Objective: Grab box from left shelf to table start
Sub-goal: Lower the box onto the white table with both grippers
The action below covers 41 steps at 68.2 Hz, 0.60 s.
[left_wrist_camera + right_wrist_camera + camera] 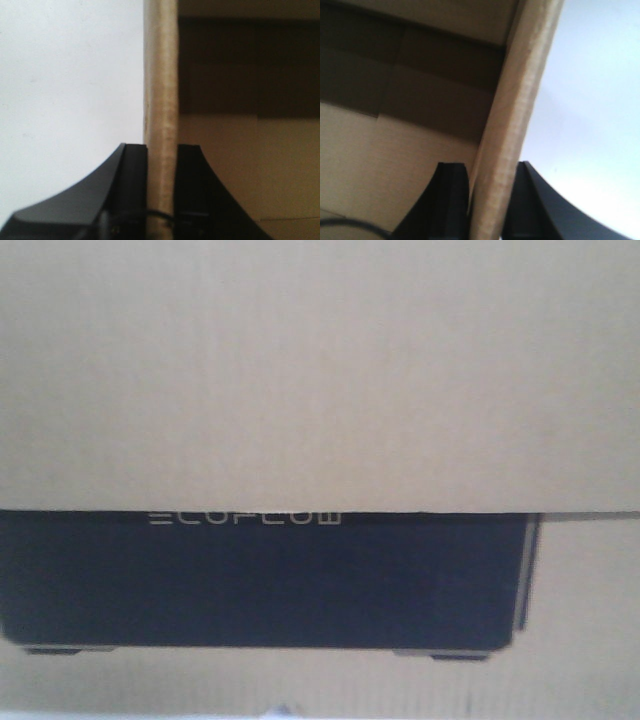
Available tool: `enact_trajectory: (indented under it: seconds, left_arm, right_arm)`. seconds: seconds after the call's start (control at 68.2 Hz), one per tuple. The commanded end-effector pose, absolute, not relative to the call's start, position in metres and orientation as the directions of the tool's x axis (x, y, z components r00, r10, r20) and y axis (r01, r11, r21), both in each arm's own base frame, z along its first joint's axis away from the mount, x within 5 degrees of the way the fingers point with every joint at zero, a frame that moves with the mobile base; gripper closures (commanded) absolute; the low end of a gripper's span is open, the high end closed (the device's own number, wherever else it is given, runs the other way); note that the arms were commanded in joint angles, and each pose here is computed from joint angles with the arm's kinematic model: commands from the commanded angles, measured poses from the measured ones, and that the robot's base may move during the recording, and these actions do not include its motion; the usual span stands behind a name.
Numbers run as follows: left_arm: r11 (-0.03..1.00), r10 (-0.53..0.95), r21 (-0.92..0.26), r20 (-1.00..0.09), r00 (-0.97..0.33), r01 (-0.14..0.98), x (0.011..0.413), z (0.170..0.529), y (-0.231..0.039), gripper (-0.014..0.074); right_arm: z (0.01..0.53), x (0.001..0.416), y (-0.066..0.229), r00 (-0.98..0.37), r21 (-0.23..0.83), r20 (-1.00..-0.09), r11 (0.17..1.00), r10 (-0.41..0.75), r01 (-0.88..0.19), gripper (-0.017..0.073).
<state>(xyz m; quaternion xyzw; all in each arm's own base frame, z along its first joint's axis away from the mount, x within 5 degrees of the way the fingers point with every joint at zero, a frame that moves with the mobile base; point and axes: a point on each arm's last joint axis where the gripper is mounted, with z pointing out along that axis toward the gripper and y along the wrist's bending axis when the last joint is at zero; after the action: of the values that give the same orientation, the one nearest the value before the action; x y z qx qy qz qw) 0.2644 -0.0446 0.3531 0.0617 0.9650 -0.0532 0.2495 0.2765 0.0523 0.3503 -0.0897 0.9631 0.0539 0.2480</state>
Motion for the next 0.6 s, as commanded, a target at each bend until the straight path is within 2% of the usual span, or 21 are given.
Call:
enact_trajectory:
  seconds: [0.0, 0.103, 0.161, 0.22, 0.308, 0.337, 0.381, 0.455, 0.528, 0.572, 0.587]
  left_arm:
    - [0.978, 0.038, -0.142, -0.599, -0.800, 0.152, 0.2692, 0.3736, -0.0516, 0.0686]
    - [0.975, 0.079, -0.120, -0.595, -0.800, 0.185, 0.2751, 0.3682, -0.0528, 0.0685]
    - [0.973, 0.085, -0.126, -0.590, -0.803, 0.196, 0.2767, 0.3664, -0.0541, 0.0648]
    - [0.971, 0.079, -0.136, -0.589, -0.804, 0.196, 0.2769, 0.3661, -0.0549, 0.0556]
    - [0.969, 0.070, -0.153, -0.587, -0.806, 0.196, 0.2769, 0.3661, -0.0562, 0.0361]
    - [0.968, 0.068, -0.157, -0.585, -0.808, 0.196, 0.2767, 0.3660, -0.0565, 0.0266]
    - [0.968, 0.068, -0.159, -0.582, -0.810, 0.196, 0.2764, 0.3658, -0.0566, 0.0179]
    - [0.968, 0.068, -0.161, -0.576, -0.814, 0.194, 0.2759, 0.3655, -0.0566, 0.0060]
    - [0.968, 0.070, -0.161, -0.570, -0.818, 0.195, 0.2753, 0.3651, -0.0566, 0.0029]
    - [0.968, 0.068, -0.162, -0.570, -0.819, 0.193, 0.2753, 0.3651, -0.0566, 0.0039]
    - [0.968, 0.068, -0.162, -0.570, -0.819, 0.193, 0.2753, 0.3651, -0.0566, 0.0043]
  right_arm:
    - [0.3652, 0.2830, 0.0579, -0.805, 0.094, -0.580, 0.971, -0.125, -0.219, 0.0501]
    - [0.3631, 0.2844, 0.0581, -0.810, 0.094, -0.572, 0.971, -0.127, -0.218, 0.0501]
    - [0.3631, 0.2844, 0.0578, -0.810, 0.091, -0.571, 0.972, -0.129, -0.218, 0.0501]
    - [0.3627, 0.2839, 0.0576, -0.814, 0.089, -0.566, 0.972, -0.131, -0.219, 0.0498]
    - [0.3621, 0.2831, 0.0574, -0.820, 0.088, -0.557, 0.972, -0.134, -0.219, 0.0454]
    - [0.3619, 0.2828, 0.0573, -0.822, 0.087, -0.554, 0.972, -0.135, -0.219, 0.0402]
    - [0.3616, 0.2824, 0.0571, -0.824, 0.085, -0.549, 0.972, -0.138, -0.219, 0.0331]
    - [0.3614, 0.2822, 0.0569, -0.827, 0.085, -0.546, 0.973, -0.135, -0.215, 0.0156]
    - [0.3613, 0.2821, 0.0567, -0.830, 0.088, -0.543, 0.974, -0.127, -0.207, -0.0025]
    - [0.3611, 0.2818, 0.0565, -0.832, 0.085, -0.540, 0.975, -0.130, -0.207, -0.0094]
    - [0.3610, 0.2817, 0.0563, -0.832, 0.084, -0.539, 0.975, -0.131, -0.207, -0.0087]
